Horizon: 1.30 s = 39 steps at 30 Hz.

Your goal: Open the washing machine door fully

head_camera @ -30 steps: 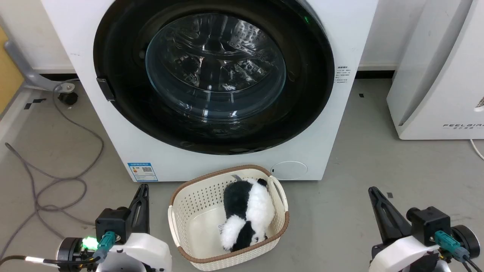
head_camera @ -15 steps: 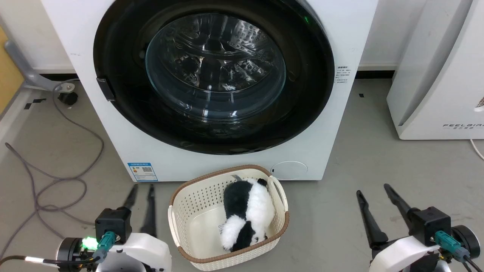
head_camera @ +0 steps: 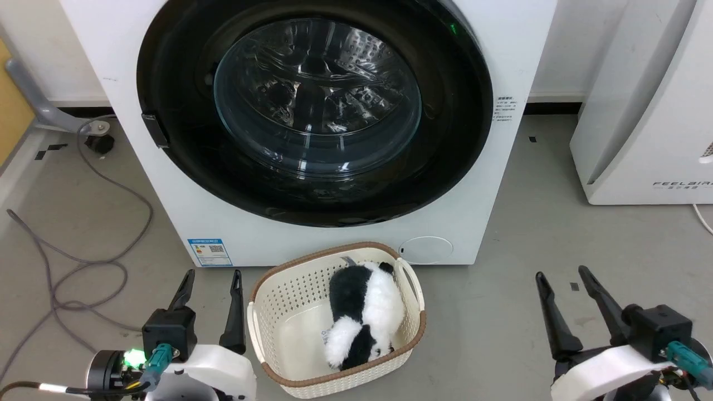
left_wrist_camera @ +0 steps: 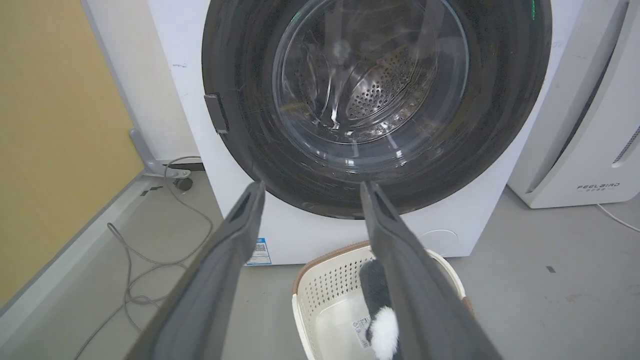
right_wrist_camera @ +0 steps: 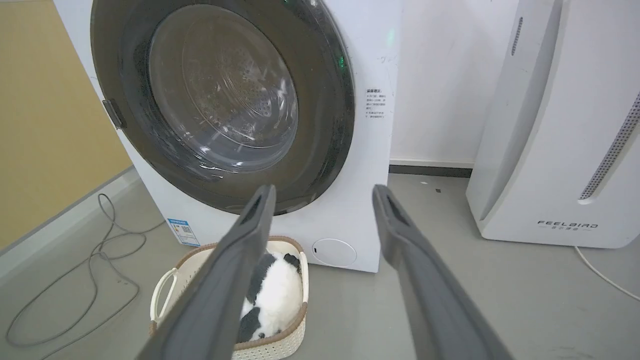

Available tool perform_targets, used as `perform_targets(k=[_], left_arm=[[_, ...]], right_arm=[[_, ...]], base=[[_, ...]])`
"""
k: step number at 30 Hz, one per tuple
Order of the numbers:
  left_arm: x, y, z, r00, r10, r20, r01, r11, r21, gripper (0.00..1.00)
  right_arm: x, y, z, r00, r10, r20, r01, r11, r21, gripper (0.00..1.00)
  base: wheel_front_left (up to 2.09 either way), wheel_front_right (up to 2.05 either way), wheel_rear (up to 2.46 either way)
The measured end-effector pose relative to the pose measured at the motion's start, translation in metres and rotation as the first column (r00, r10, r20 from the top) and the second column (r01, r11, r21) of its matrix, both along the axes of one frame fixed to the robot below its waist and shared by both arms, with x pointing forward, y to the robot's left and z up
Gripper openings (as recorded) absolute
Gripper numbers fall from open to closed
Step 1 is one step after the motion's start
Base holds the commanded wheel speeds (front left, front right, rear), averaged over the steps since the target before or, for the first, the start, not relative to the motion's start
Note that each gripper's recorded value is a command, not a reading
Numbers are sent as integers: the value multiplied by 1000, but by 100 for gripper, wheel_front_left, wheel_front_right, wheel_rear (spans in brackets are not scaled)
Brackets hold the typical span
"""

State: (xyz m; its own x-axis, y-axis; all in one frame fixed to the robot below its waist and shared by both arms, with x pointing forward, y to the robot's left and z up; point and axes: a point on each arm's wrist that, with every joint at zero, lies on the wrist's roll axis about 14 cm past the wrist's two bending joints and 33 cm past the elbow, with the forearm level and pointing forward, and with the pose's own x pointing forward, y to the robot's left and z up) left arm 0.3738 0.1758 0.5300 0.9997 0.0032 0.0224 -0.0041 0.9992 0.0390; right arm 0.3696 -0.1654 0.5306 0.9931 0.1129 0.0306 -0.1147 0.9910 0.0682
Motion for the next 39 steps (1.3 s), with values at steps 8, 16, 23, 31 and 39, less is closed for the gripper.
perform_targets(k=[8,16,23,31,39], left_arm=[[0,0,1,1000,8,14,-8,1000,-3,100],[3,2,0,1000,17,21,-17,1000,-10,100],[8,3,0,999,24,27,-24,1000,-9,100],[18,6,1,998,36,42,-36,999,-11,100],[30,10,-1,997,53,49,-52,999,-18,100]], right_arm=[[1,-3,4,1000,-10,18,8,995,100,0],[9,-17,8,998,-51,31,42,968,249,0],[27,-26,13,996,-83,40,60,912,406,0],[57,-44,8,994,-106,-7,94,844,528,0],[98,-54,9,995,-97,-31,97,801,590,0]], base=[[0,0,0],[0,0,0],[0,0,0],[0,0,0],[0,0,0]])
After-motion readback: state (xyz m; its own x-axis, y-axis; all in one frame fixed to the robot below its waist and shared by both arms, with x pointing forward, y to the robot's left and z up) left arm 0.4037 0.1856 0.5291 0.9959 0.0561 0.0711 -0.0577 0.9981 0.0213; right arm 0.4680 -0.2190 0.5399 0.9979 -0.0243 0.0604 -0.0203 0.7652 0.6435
